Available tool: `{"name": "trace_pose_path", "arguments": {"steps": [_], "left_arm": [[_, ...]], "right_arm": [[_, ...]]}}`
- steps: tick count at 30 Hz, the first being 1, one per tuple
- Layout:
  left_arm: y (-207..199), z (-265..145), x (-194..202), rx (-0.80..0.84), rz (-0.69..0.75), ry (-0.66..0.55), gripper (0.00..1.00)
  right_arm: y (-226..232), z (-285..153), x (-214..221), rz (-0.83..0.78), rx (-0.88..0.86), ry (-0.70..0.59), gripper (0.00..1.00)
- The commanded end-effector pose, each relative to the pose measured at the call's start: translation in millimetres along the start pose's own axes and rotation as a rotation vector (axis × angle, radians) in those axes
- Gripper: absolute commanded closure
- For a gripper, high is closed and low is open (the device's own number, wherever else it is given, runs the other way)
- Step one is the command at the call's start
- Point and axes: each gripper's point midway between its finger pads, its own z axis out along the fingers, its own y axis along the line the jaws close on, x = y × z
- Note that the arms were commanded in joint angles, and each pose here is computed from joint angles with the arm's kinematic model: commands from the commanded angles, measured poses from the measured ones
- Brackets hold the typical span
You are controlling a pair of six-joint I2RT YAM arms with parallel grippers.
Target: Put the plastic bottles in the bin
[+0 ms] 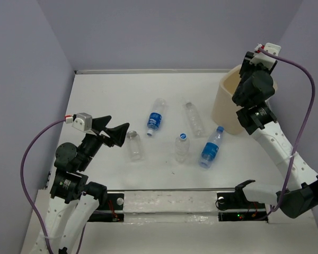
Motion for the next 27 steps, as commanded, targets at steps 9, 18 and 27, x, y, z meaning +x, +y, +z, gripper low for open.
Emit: {"name": "trace_pose_path", "arguments": {"steps": [9,18,27], "left_arm": [[-7.8,-4.1,-17.8,0.018,0.019,-0.046,0.01],[-7.2,-2.0,-15.7,0.018,0.017,-0.036,0.01],[-7.1,-0.4,-14.5,0.020,0.016,-0.031,0.01]], "right_arm": [[13.6,-2.8,68.3,0.083,-0.031,0.087,1.00],[10.9,-2.7,118.5,0.108,-0.031,0.158,1.00],[-11.9,-6.4,165.4,0.300,-0.044,0.346,0.41]]}}
